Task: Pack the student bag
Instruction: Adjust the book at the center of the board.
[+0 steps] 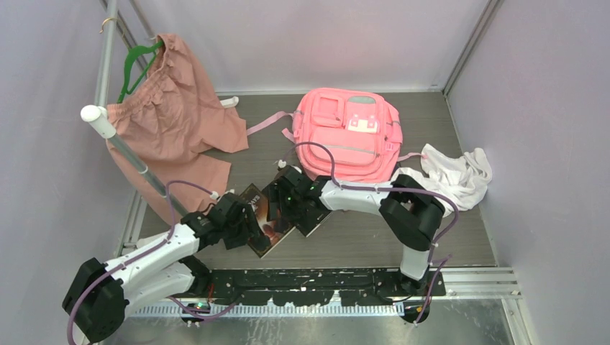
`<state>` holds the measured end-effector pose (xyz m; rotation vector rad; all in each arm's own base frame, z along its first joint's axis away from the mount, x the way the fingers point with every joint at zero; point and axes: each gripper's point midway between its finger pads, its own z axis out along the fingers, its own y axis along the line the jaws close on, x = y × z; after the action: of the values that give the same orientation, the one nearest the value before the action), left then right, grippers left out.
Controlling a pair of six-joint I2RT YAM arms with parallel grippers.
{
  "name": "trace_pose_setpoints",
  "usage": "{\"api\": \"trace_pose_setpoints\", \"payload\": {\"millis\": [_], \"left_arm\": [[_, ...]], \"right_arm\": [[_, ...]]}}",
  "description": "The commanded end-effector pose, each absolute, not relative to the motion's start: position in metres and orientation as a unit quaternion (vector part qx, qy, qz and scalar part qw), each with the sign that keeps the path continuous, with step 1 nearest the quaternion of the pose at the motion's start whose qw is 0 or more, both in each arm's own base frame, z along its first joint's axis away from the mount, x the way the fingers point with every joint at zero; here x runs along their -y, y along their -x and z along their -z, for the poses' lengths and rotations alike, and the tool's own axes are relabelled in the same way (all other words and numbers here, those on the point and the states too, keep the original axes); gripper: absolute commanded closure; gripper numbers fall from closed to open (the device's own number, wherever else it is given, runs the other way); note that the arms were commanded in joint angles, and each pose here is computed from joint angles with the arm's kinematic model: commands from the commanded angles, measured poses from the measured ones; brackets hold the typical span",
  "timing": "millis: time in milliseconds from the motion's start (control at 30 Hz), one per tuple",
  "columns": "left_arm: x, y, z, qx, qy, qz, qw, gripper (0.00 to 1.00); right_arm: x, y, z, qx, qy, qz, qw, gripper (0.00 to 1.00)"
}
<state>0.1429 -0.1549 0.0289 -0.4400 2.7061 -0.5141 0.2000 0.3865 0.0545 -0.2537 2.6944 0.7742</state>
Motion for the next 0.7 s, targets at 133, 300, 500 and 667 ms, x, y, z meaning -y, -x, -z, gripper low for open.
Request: {"api": "trace_pose_setpoints", "payload": {"millis": [133,300,500,667], "left_arm": [[0.15,-0.159,-0.053,-0.934,0.163,0.202,0.246,0.31],[0.14,-0.16,-0.065,-0.932,0.158,0.189,0.267,0.3],[0.135,-0.16,-0.063,-0.933,0.167,0.176,0.264,0.3],[0.13,-0.158,-0.055,-0.936,0.183,0.157,0.256,0.3]], "right_arm": [[-0.384,-0.227,-0.051,-0.949,0.116,-0.214,0.202,0.21],[-0.373,-0.236,-0.048,-0.951,0.122,-0.175,0.222,0.18],[-0.367,-0.235,-0.04,-0.954,0.135,-0.153,0.22,0.16],[-0.392,-0.216,-0.04,-0.946,0.15,-0.226,0.179,0.21]]}}
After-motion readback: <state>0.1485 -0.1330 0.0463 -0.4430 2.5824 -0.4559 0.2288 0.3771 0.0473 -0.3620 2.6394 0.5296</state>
